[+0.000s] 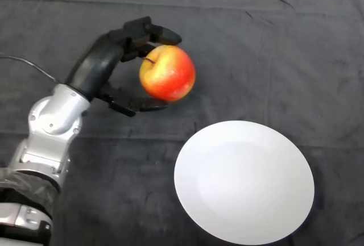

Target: Move the apple to the plate

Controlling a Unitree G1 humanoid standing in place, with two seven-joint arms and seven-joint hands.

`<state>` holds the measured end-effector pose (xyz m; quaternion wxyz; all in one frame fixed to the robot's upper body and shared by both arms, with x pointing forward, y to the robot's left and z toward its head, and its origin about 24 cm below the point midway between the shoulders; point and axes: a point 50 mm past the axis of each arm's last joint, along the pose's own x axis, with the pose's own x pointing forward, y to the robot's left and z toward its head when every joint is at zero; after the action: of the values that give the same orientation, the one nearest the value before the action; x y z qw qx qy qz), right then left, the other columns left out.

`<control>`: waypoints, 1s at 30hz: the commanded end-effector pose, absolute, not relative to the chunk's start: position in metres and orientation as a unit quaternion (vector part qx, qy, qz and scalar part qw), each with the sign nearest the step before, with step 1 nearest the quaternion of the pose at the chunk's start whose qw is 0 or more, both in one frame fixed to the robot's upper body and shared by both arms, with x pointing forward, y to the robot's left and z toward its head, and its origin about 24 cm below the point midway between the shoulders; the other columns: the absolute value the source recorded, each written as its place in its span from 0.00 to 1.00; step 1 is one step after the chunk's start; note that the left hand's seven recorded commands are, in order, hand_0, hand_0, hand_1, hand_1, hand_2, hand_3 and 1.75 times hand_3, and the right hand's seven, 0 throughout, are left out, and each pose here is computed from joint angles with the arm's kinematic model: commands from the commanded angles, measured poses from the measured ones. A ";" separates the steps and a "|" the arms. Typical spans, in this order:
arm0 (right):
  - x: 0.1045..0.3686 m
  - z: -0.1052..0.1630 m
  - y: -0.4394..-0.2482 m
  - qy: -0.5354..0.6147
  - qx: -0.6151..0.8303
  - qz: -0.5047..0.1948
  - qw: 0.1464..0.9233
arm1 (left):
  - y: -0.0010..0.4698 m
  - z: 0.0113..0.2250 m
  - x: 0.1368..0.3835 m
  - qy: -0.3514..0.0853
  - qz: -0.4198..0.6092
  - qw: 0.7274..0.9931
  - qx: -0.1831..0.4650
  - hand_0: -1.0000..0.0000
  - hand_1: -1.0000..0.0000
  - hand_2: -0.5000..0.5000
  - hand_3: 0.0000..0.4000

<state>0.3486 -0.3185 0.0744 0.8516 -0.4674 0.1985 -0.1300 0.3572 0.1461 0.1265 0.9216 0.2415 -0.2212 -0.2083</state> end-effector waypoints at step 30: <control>0.338 0.061 -0.324 0.225 -0.460 -0.132 0.849 | 0.059 0.086 0.312 -0.223 -0.359 0.875 0.238 0.00 0.00 0.50 1.00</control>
<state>0.3489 -0.3185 0.0753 0.8512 -0.4672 0.1993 -0.1322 0.3137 0.0501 0.0973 0.8641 0.2419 -0.2452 -0.3670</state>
